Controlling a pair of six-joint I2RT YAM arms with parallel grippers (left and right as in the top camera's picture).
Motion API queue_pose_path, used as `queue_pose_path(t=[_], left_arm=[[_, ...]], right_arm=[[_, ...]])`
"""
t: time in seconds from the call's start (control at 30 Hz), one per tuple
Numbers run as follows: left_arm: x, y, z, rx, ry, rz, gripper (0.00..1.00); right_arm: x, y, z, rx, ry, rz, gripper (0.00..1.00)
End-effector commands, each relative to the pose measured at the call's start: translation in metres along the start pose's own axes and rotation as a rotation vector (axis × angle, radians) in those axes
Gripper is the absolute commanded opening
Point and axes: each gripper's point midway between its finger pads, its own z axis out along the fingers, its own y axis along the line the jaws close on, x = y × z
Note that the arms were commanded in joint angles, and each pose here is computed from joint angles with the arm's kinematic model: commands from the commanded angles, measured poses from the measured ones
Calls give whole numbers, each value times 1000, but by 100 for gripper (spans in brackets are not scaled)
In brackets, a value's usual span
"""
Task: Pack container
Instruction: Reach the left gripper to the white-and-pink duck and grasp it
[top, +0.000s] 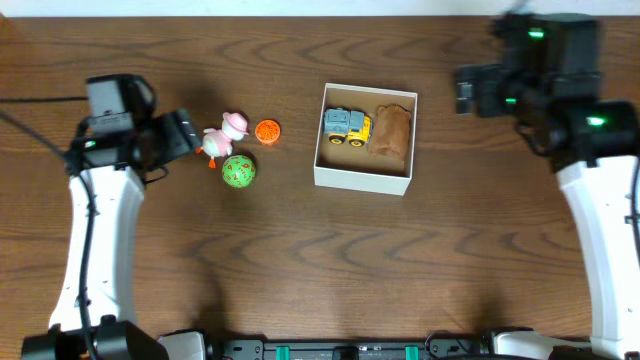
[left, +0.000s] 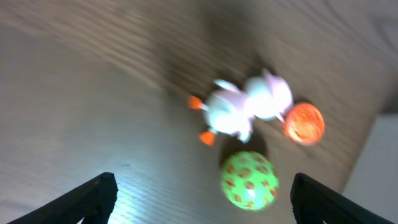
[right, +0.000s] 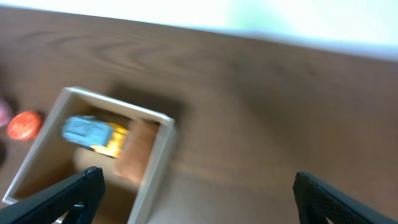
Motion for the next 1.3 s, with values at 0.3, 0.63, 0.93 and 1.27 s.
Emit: queue_pose_path(t=[0.3,0.63,0.93,1.27], left_arm=[[-6,-27,88,-47,21,326,83],[-20,-42,114,-16,-47,401,82],[-15,-73,127,15,-82,735,72],[10,-65,162,9,16,785,70]], right_arm=[[75,-61,36,130,268,378,99],[104,-61,52,139,329,395,99],[106,-61,53,139,333,395,99],[109,-61,52,143,345,411,99]])
